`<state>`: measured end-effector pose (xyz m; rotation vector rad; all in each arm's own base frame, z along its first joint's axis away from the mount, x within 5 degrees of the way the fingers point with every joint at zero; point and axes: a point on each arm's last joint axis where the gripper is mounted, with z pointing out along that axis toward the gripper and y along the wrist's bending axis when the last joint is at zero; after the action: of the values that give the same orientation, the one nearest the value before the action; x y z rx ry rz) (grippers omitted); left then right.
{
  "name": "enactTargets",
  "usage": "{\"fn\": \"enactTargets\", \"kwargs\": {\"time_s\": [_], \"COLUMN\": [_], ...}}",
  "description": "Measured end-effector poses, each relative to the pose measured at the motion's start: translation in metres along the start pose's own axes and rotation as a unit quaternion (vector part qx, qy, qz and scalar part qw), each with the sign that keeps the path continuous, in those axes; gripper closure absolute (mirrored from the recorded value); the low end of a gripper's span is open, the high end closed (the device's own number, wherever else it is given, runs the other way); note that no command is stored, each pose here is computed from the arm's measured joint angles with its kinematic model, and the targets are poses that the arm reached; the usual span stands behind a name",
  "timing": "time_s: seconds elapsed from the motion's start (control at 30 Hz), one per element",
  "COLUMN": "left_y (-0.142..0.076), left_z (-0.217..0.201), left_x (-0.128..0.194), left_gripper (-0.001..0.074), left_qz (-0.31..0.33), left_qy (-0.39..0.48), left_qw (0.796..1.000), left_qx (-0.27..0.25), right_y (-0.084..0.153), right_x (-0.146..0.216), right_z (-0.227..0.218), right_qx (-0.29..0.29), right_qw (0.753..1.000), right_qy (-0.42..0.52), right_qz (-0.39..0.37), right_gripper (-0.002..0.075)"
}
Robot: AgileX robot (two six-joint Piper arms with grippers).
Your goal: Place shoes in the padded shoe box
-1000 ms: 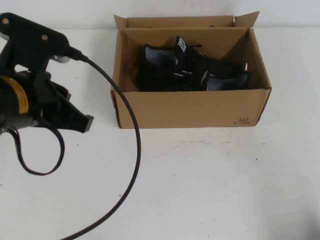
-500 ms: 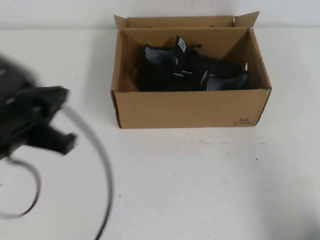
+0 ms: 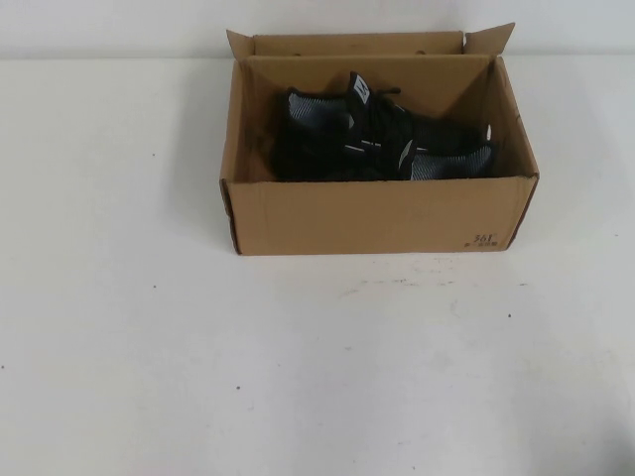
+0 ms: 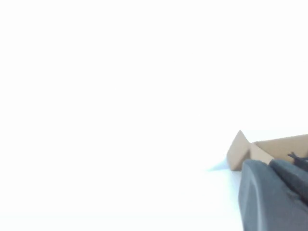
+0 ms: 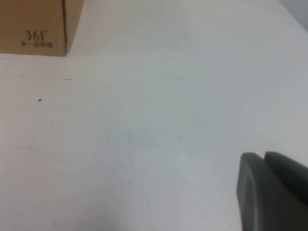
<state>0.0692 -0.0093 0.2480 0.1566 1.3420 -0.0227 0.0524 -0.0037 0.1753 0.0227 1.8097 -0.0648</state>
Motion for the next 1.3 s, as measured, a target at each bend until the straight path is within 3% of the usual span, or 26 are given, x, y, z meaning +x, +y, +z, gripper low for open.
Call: {"fn": "enactTargets", "kwargs": {"time_s": [0.2, 0.47, 0.63, 1.3], "left_y": [0.001, -0.003, -0.005, -0.005], "left_z": [-0.018, -0.027, -0.032, -0.033], "left_x": [0.025, 0.058, 0.068, 0.07], "left_gripper": [0.0738, 0.0738, 0.0738, 0.0738], "left_qz": [-0.031, -0.04, -0.042, -0.041], "left_qy": [0.007, 0.18, 0.239, 0.251], "left_qw": [0.999, 0.983, 0.97, 0.967], "left_qx": [-0.027, -0.013, -0.008, -0.007], "right_y": [0.0, 0.0, 0.0, 0.0], "right_x": [0.0, 0.0, 0.0, 0.0], "right_z": [0.0, 0.0, 0.0, 0.0], "right_qx": [0.0, 0.0, 0.0, 0.0], "right_qw": [1.0, 1.0, 1.0, 1.0], "right_qy": [0.0, 0.001, 0.001, 0.001], "right_qz": [0.0, 0.0, 0.0, 0.0], "right_gripper": [0.0733, 0.0733, 0.0733, 0.0733]}}
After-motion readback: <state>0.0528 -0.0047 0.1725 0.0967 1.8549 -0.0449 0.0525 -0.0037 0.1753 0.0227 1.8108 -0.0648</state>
